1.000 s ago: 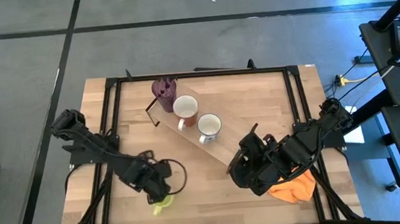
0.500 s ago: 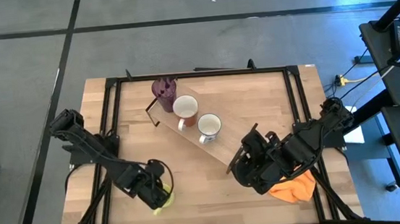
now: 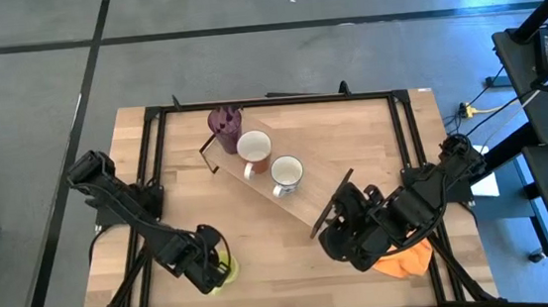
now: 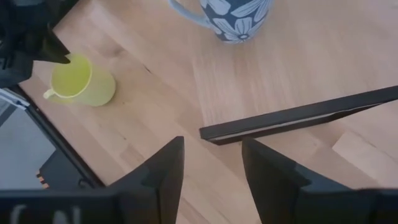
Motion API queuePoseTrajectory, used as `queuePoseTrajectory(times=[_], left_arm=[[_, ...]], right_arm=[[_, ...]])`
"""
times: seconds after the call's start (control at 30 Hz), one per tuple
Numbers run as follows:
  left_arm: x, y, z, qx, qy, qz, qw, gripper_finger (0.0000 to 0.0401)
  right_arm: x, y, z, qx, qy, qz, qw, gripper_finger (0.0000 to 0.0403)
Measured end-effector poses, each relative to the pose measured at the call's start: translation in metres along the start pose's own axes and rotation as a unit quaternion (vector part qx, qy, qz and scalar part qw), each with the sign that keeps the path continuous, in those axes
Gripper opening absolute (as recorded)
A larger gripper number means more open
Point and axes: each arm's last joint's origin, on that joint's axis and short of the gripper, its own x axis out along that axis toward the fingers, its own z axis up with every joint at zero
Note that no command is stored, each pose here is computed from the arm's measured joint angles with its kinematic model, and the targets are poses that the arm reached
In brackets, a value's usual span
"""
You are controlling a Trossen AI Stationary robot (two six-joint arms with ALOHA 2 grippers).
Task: Stack small to large cups/mugs on shelf
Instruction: Put the yellow mug on the shelf
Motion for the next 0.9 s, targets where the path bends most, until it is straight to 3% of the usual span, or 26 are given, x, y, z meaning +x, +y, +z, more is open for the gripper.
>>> queuePoseTrajectory(times=[0.4, 0.7, 0.9], left_arm=[[0.018, -0.005, 0.008, -0.021, -0.012, -0.049, 0.999, 0.0047], [0.018, -0.026, 0.031, -0.030, -0.047, -0.146, 0.988, 0.0039], [0.018, -0.028, 0.039, -0.024, -0.059, -0.156, 0.986, 0.0039]], right_arm=[[-0.001, 0.002, -0.003, 0.003, 0.016, 0.014, 1.000, 0.0164], [-0.004, 0.003, -0.007, -0.004, 0.027, 0.017, 0.999, 0.0164], [-0.007, 0.003, -0.013, -0.012, 0.039, 0.020, 0.999, 0.0164]])
